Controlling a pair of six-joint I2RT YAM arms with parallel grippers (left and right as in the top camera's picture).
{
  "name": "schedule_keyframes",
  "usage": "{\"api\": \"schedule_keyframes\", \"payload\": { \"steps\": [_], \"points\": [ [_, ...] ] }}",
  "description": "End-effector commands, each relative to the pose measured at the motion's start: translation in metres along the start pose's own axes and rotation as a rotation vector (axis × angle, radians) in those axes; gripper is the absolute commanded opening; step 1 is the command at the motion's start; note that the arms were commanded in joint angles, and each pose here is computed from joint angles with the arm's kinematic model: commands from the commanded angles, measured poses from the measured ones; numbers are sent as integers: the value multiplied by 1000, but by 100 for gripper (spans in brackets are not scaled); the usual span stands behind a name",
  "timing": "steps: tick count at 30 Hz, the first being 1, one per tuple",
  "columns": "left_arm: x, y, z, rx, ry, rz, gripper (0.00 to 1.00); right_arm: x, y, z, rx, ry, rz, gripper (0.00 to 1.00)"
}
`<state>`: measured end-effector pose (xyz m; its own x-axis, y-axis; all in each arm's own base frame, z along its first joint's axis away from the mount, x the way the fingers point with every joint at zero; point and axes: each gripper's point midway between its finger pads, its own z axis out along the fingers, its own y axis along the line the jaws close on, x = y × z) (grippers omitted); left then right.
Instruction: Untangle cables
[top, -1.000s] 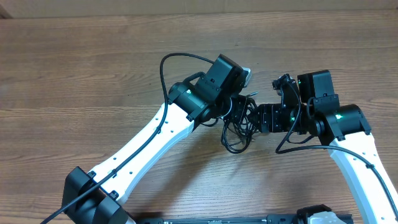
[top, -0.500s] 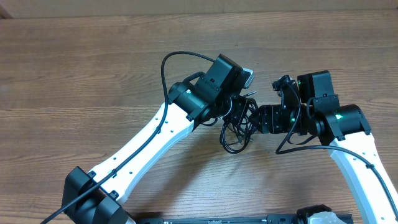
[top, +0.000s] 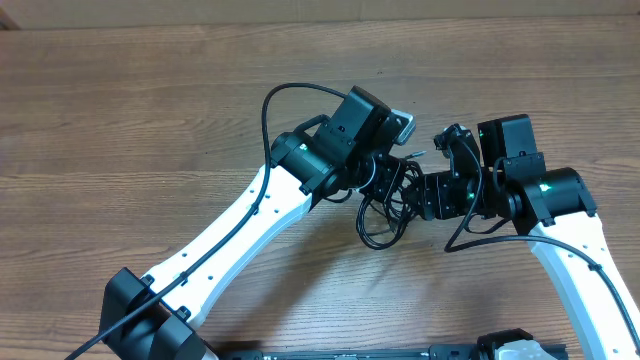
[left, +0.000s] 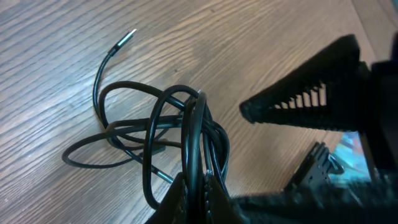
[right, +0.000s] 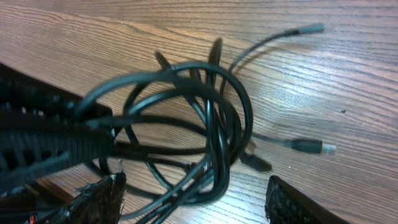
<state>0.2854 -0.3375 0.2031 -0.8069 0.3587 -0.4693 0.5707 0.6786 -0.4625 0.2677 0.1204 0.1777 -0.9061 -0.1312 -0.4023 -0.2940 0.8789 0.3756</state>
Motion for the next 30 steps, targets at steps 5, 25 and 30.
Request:
{"api": "schedule_keyframes", "payload": {
  "steps": [5,25,30],
  "points": [
    [2,-21,-4,117,12,102,4,-1,1,-3,7,-12,-21,66],
    [-1,-61,-15,363,-22,307,4,1,3,-3,-5,-5,-44,33],
    [-1,-63,-16,371,-25,317,4,-2,3,-3,-5,-16,-46,17]
  ]
}}
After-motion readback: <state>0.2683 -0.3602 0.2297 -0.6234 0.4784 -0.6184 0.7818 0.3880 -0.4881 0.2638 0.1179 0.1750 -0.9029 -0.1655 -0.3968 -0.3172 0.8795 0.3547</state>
